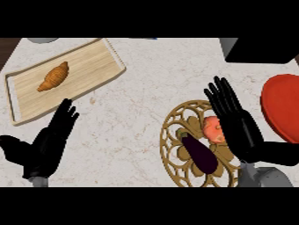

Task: Pick the squash from the placemat and place it in the bowl

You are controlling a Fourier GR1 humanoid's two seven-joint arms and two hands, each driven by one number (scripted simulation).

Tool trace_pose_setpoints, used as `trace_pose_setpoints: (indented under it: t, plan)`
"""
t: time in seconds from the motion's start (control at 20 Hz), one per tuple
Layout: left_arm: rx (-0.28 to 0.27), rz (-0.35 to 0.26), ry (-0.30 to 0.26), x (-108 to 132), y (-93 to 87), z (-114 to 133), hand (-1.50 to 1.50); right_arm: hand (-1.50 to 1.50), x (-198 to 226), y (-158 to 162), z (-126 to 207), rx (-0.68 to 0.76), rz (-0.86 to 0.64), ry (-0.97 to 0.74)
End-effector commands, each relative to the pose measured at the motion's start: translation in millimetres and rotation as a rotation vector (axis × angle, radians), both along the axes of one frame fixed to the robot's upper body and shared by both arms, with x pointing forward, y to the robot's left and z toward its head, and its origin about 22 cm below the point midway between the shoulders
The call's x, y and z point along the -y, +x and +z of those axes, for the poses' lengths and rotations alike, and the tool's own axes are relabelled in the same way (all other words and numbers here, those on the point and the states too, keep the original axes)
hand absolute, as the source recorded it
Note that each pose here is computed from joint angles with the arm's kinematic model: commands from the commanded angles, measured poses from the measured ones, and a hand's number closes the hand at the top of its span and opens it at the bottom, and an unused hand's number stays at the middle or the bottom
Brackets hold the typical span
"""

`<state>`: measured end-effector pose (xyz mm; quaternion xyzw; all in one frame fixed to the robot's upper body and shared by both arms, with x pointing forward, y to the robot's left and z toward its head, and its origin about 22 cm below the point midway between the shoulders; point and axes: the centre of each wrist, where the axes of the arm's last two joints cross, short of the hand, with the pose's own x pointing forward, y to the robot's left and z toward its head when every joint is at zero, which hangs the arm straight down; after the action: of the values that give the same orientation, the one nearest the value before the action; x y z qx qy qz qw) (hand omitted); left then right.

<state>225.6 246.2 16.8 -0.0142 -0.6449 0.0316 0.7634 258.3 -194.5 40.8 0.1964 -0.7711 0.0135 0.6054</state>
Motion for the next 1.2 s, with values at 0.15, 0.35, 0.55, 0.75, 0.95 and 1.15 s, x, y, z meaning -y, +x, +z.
trace_pose_setpoints:
  t: [0.15,0.35,0.55,0.75,0.95,1.15]
  plan:
    - [0.222,0.009,-0.001,-26.0,25.0,37.5,0.0,-1.5,37.1,33.4,12.2,-0.166,-0.079,-0.145]
    - [0.262,-0.003,-0.001,-27.7,27.1,44.6,0.0,-1.5,131.3,24.5,3.8,-0.255,-0.405,-0.791]
    - [0.304,-0.023,-0.019,-30.9,31.2,41.0,0.0,-1.5,110.9,50.8,-24.0,-0.281,-0.514,-0.67]
    - [0.29,-0.039,-0.029,-40.1,47.6,48.8,0.0,-1.5,105.8,89.1,24.6,-0.169,-0.572,-0.819]
    - [0.29,-0.047,-0.025,-41.9,43.1,43.2,0.0,-1.5,123.4,101.8,43.8,-0.274,-0.438,-1.064]
    - [0.295,-0.08,-0.049,-36.3,44.7,45.8,0.0,-1.5,120.5,104.4,46.5,-0.498,-0.144,-1.381]
